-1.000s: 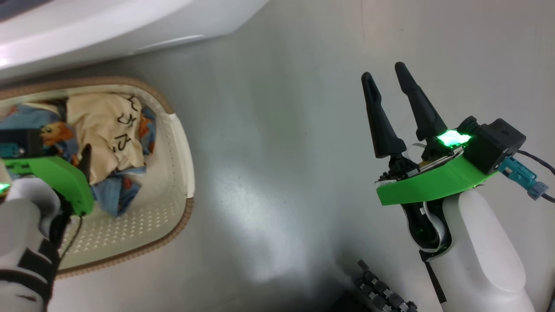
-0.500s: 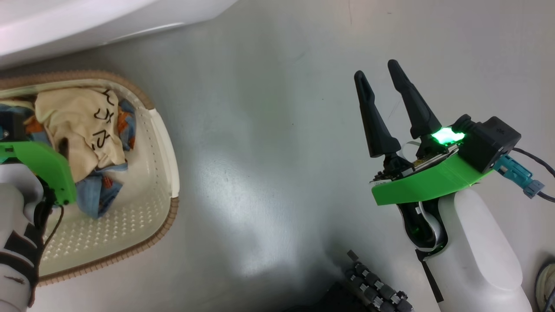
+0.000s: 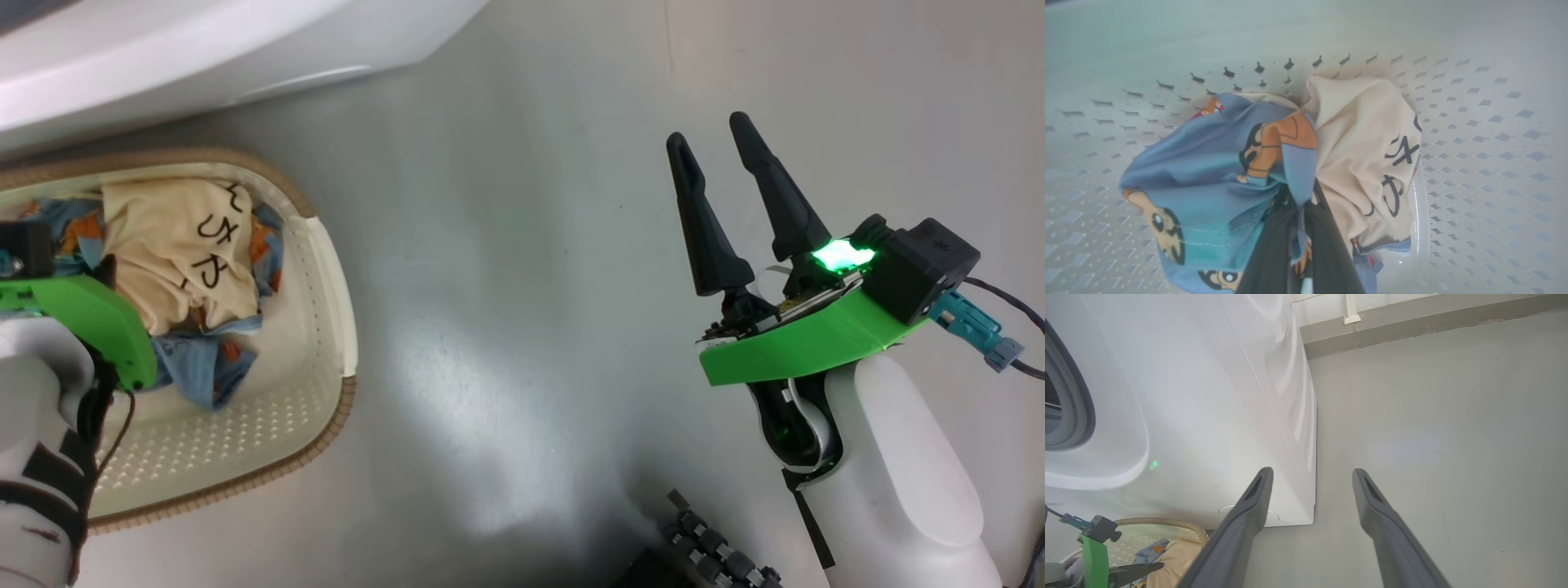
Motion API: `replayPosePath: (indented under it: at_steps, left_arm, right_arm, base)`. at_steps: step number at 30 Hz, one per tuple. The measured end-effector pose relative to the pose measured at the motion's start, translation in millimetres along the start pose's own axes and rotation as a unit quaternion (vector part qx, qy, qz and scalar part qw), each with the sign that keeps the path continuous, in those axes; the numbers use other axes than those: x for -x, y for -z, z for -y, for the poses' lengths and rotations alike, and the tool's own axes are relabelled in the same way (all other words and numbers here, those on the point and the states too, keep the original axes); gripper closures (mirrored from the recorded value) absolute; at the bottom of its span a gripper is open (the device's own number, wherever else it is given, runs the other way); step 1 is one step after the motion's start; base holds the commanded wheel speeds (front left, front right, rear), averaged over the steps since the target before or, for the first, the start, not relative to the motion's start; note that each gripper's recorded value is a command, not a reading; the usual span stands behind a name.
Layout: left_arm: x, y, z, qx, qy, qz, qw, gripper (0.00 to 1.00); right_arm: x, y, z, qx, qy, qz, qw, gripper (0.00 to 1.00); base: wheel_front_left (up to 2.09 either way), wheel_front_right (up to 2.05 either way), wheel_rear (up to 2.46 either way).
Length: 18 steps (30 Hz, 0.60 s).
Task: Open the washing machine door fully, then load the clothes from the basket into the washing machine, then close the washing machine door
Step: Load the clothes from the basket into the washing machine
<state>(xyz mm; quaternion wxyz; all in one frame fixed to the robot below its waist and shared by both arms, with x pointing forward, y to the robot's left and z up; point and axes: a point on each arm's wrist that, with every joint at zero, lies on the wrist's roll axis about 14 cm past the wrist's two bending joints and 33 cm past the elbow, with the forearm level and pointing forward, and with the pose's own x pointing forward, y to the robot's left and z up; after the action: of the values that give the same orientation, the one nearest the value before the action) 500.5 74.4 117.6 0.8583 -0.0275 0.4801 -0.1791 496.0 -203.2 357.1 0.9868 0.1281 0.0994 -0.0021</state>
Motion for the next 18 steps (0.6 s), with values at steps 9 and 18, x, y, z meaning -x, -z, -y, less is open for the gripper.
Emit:
replayPosePath:
  at_steps: [9,18]
  left_arm:
    - [26.2,-15.1,12.3,-0.004,0.019,0.06,0.998,1.0]
    - [60.9,-31.7,23.7,0.019,0.035,0.109,0.993,1.0]
  right_arm:
    - [-0.3,-18.3,-12.3,-0.007,-0.014,0.022,1.0,0.0]
    - [3.9,-42.6,-25.4,-0.013,-0.028,0.048,0.998,0.0]
  base:
    - [0.0,0.0,0.0]
    - [0.0,0.0,0.0]
